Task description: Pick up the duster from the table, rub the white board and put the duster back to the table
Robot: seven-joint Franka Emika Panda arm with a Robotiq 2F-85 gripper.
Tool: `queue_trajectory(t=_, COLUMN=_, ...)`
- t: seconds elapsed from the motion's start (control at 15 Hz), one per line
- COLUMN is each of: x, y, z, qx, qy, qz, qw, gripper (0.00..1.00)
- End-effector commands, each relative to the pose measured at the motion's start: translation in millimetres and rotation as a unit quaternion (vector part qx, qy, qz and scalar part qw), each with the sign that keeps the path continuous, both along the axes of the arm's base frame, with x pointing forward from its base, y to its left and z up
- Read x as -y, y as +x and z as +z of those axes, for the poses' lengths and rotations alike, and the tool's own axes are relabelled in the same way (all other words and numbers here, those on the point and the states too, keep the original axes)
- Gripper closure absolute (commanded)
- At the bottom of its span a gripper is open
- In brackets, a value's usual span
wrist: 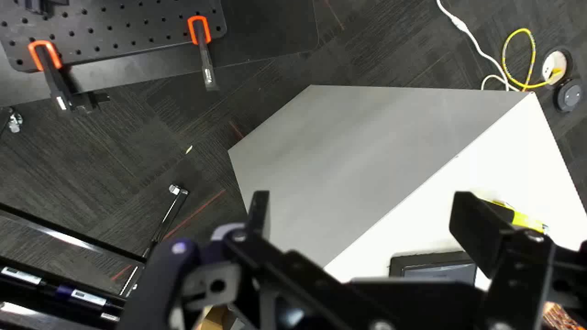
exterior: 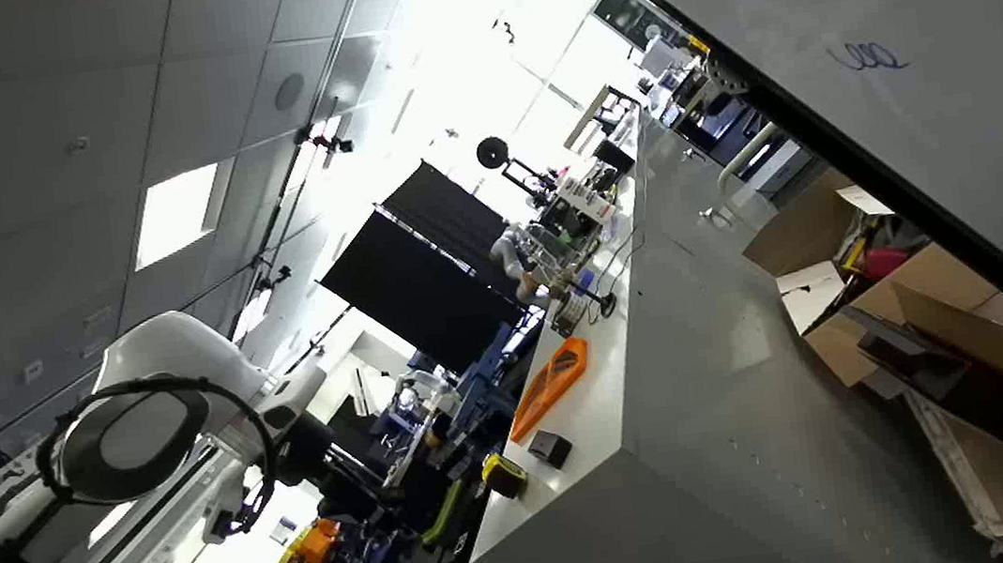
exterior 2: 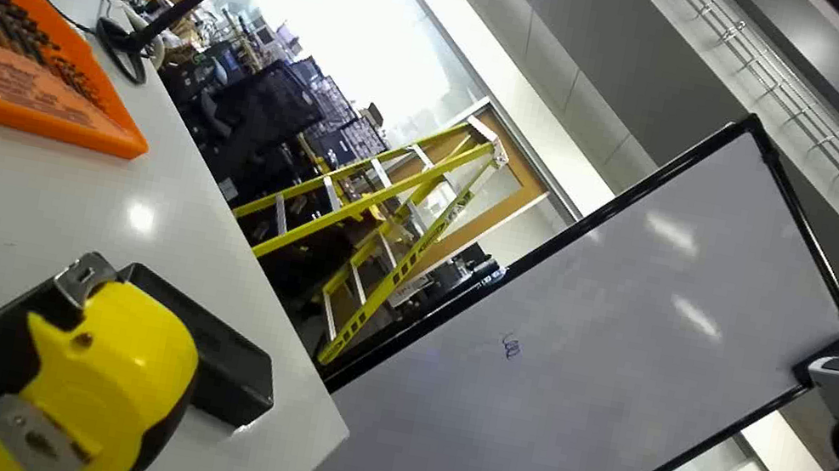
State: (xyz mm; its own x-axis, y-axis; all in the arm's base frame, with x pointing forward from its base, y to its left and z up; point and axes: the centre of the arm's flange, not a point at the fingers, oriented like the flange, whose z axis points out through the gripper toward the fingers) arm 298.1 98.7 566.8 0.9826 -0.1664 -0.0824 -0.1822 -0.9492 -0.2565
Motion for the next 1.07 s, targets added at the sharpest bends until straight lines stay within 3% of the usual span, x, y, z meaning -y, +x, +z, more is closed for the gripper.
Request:
queue_trajectory(t=0.0, x=0, y=0, z=0, qx=0.000, qy=0.000, qz=0.000, qw=1.0000, gripper=0.00)
queue_trajectory(t=0.47, x=0, y=0, z=0, qx=0.000, qy=0.000, qz=0.000, qw=1.0000, gripper=0.00)
queue_trajectory(t=0.67, x=7, y=18, z=2, qx=0.018, qy=-0.033, qz=0.054, qw=0.9978, gripper=0.00)
queue_trajectory(t=0.8, x=17, y=31, z=1, qx=0.018, qy=-0.067, qz=0.105, qw=0.9920, gripper=0.00)
queue_trajectory(t=1.0, x=31, y=59, z=-2, qx=0.031, qy=-0.107, qz=0.186, qw=0.9762, gripper=0.00)
